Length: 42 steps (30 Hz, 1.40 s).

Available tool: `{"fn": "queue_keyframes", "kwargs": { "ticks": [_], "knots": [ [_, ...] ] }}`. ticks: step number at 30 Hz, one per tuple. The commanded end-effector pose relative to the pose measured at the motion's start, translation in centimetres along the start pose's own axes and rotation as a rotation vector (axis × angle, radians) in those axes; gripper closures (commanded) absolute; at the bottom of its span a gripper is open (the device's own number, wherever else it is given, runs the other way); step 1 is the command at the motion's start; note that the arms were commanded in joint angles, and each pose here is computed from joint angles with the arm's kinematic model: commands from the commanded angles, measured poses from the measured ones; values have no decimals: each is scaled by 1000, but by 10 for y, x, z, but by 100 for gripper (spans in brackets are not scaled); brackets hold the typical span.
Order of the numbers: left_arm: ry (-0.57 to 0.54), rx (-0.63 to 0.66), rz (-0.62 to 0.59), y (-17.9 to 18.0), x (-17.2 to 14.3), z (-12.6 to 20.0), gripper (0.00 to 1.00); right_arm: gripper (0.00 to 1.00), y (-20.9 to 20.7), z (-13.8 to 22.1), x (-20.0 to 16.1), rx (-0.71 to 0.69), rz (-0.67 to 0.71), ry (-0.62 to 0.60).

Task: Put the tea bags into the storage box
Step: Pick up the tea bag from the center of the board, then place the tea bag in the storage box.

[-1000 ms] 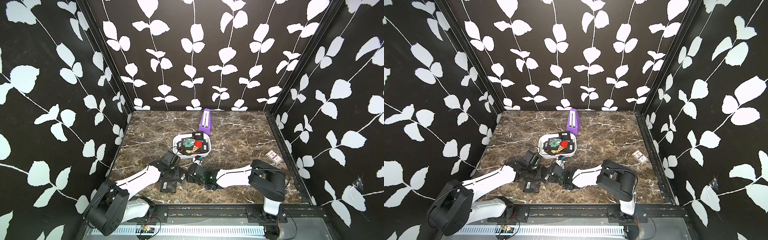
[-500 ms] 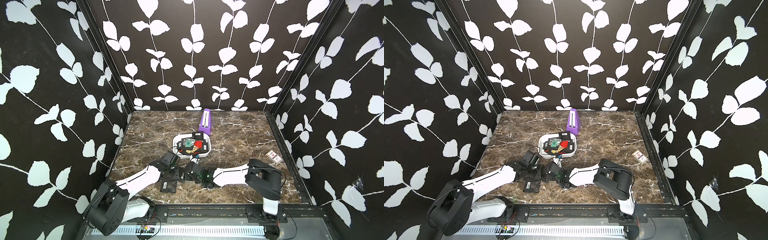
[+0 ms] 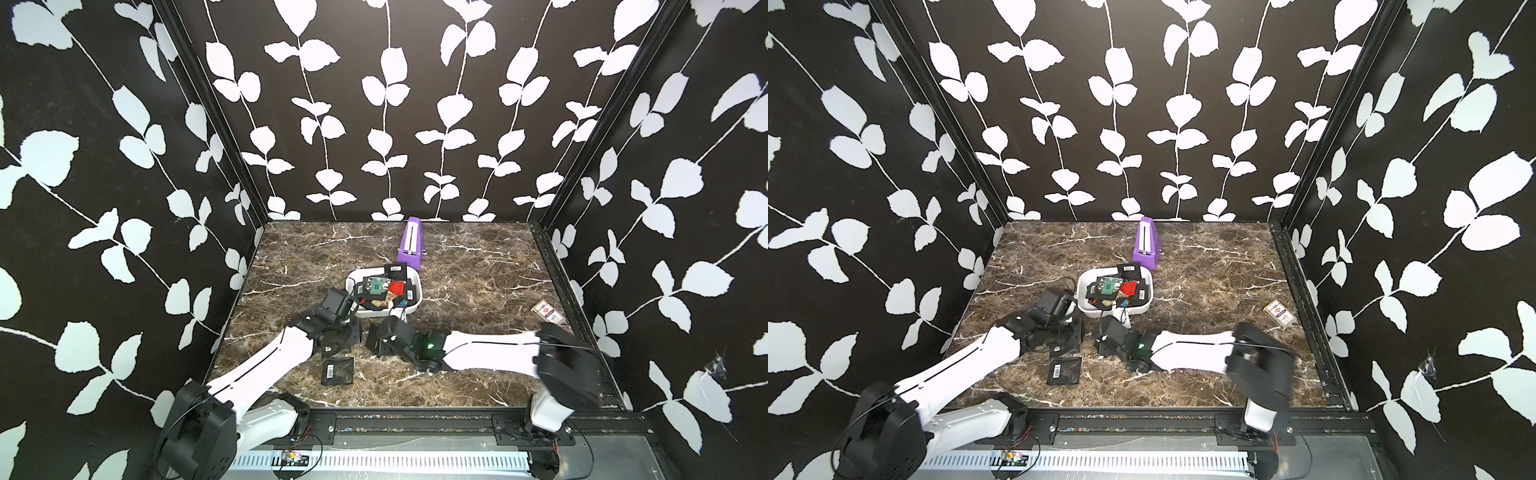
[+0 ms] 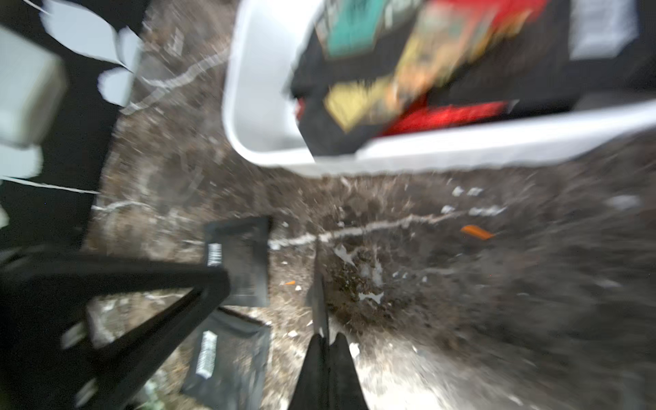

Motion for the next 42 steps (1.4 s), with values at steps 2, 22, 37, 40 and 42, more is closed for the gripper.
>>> {"fn": "queue_keyframes", "kwargs": {
  "ticks": [2, 22, 37, 40, 42],
  "knots": [
    [-13, 110, -39, 7, 3, 15, 86, 100, -2, 36, 28, -14, 55, -62],
    [-32, 192, 182, 58, 16, 1, 69, 100, -26, -46, 137, 139, -171, -79],
    [98, 198, 189, 61, -9, 11, 47, 54, -52, -11, 142, 1, -111, -118],
    [130, 180, 215, 59, -15, 18, 53, 54, -51, 9, 131, 24, -94, -117],
    [137, 142, 231, 57, -17, 19, 59, 54, -46, 21, 117, 37, -69, -104]
  ]
}}
Point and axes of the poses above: each gripper's point midway between its finger pads, its own z axis back along the fingers, its own y axis along the line the jaws close on, x = y × z, the point moved 10 cm from there along z, back along the fingers, and after that the axes turned 2 degrees about -z, right-handed, at the moved point
